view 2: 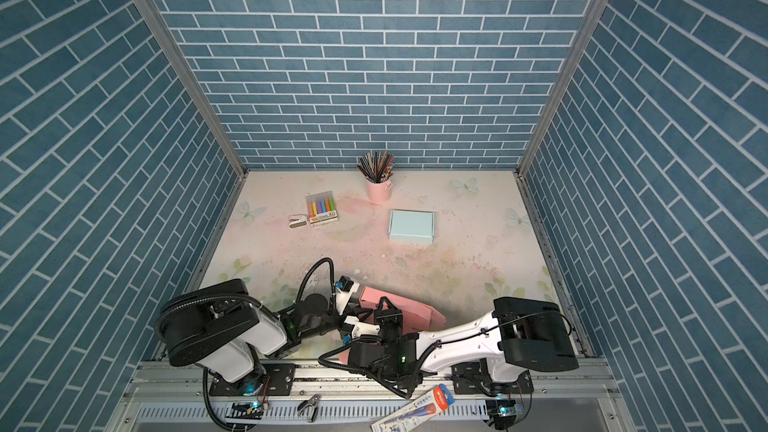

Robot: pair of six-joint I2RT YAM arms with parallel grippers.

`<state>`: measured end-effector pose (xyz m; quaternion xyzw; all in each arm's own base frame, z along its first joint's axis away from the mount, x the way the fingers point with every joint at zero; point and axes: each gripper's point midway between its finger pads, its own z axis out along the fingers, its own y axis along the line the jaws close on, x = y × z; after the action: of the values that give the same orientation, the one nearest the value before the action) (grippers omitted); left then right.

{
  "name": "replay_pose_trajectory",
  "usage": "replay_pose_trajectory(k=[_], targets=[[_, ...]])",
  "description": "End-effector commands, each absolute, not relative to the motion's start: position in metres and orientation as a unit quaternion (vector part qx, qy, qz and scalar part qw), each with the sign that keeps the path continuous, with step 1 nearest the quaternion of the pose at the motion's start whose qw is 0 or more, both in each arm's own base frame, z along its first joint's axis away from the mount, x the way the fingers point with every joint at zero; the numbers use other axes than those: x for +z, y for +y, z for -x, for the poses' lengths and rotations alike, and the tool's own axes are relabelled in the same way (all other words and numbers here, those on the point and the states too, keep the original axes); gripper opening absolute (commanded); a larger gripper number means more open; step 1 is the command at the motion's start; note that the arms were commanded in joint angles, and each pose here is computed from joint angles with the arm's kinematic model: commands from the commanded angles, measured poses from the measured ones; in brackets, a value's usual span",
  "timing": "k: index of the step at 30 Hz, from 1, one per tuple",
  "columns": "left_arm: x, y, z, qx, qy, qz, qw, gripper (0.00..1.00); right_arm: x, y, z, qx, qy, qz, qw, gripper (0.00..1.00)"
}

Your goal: Fold the paper box

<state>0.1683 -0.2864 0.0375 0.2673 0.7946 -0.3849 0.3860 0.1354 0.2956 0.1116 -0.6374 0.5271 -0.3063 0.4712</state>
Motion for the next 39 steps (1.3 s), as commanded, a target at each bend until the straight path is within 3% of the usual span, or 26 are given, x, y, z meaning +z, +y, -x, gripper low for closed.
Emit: replay_pose_trajectory(k=[1, 6, 12, 17, 22, 28, 35, 39], targets=[[0.064, -0.298, -0.176, -0.398, 0.769, -0.267, 0.423, 0.43, 0.086, 0.296, -0.123, -0.272, 0.532, 0.670, 0.441, 0.00], [0.067, -0.292, -0.183, -0.374, 0.776, -0.250, 0.443, 0.41, 0.086, 0.296, -0.123, -0.272, 0.533, 0.670, 0.440, 0.00], [0.064, -0.291, -0.183, -0.358, 0.780, -0.249, 0.449, 0.28, 0.088, 0.298, -0.123, -0.270, 0.535, 0.668, 0.441, 0.00], [0.064, -0.291, -0.183, -0.349, 0.781, -0.249, 0.454, 0.23, 0.091, 0.303, -0.121, -0.260, 0.545, 0.664, 0.440, 0.00], [0.065, -0.292, -0.185, -0.346, 0.780, -0.247, 0.459, 0.18, 0.108, 0.319, -0.115, -0.212, 0.581, 0.646, 0.448, 0.20], [0.066, -0.287, -0.187, -0.335, 0.782, -0.243, 0.465, 0.15, 0.121, 0.322, -0.108, -0.142, 0.639, 0.602, 0.457, 0.34], [0.064, -0.283, -0.191, -0.317, 0.788, -0.242, 0.469, 0.14, 0.160, 0.325, -0.102, -0.038, 0.704, 0.524, 0.478, 0.42], [0.064, -0.284, -0.194, -0.309, 0.790, -0.242, 0.471, 0.14, 0.205, 0.349, -0.087, 0.120, 0.733, 0.452, 0.494, 0.44]])
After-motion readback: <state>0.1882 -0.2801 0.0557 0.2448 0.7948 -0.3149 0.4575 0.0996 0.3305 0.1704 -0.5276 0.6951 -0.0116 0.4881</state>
